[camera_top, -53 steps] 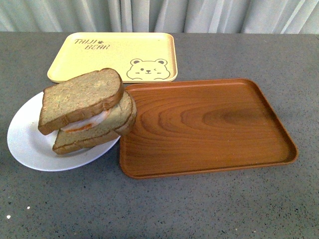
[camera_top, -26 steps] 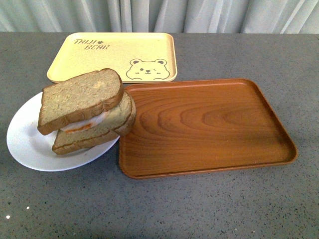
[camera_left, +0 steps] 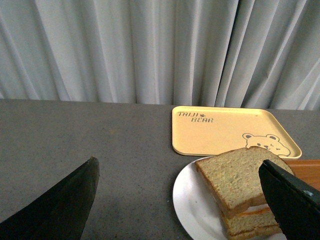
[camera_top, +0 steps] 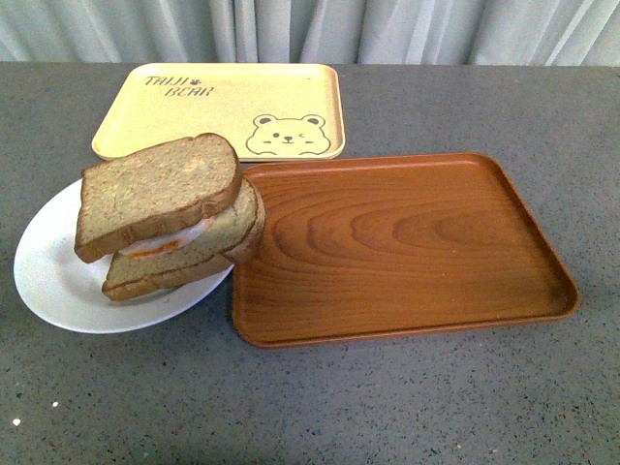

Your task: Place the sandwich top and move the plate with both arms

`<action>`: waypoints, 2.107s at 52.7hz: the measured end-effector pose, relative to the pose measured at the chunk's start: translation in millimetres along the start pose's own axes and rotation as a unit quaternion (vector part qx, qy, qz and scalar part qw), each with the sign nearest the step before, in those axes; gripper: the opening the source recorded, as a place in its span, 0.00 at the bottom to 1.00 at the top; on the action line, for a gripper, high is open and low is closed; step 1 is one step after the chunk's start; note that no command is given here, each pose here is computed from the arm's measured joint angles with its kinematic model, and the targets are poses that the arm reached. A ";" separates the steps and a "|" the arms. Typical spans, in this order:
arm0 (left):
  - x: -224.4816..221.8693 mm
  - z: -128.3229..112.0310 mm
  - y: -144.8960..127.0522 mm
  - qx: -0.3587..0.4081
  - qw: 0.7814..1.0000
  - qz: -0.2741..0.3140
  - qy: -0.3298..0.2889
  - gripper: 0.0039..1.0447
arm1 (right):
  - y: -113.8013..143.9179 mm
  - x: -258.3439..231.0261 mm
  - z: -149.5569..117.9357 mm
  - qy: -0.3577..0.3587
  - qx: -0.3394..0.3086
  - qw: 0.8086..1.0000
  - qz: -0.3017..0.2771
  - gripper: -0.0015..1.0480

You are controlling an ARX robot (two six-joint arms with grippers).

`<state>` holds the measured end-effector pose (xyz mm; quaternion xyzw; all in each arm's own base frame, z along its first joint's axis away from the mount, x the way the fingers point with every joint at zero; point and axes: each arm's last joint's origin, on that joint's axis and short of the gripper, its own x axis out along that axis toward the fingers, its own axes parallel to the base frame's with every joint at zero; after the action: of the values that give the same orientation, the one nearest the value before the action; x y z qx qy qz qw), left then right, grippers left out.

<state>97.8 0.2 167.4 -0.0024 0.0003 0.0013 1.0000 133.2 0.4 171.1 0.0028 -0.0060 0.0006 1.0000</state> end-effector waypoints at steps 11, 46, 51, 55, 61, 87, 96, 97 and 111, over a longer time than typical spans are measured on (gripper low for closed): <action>0.0 0.0 0.0 0.000 1.000 0.000 0.000 0.92 | 0.0 -9.1 2.4 -0.004 0.000 1.000 0.000 0.02; 0.0 0.0 0.0 0.000 1.000 0.000 0.000 0.92 | -0.1 -26.2 2.6 -0.005 0.000 1.000 0.000 0.02; 0.0 0.0 0.0 0.000 1.000 0.000 0.000 0.92 | -0.1 -34.3 -1.5 0.008 0.000 1.000 0.001 0.02; 0.0 0.0 0.0 0.000 1.000 0.000 0.000 0.92 | 0.0 -36.2 0.0 -0.002 0.000 1.000 0.001 0.02; 0.0 0.0 0.0 0.000 1.000 0.000 0.000 0.92 | 0.0 -36.4 -0.1 -0.002 0.000 1.000 0.001 0.02; 0.0 0.0 0.0 0.000 1.000 0.000 0.000 0.92 | 0.0 -36.5 0.0 -0.003 0.000 1.000 0.001 0.02; 0.0 0.0 0.0 0.000 1.000 0.000 0.000 0.92 | 0.0 -36.5 0.0 -0.003 -0.001 1.000 0.001 0.22; 0.0 0.0 0.0 0.000 1.000 0.000 0.000 0.92 | 0.0 -36.5 0.0 -0.003 -0.001 1.000 0.001 0.26; 40.5 9.5 0.1 -0.298 0.925 -0.126 0.199 0.92 | 0.0 -36.5 0.0 -0.003 -0.001 1.000 0.001 0.79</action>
<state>138.3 0.5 176.9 -0.3003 0.1986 -0.1253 0.9245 96.6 0.4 170.7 0.0018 -0.0091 0.0019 1.0000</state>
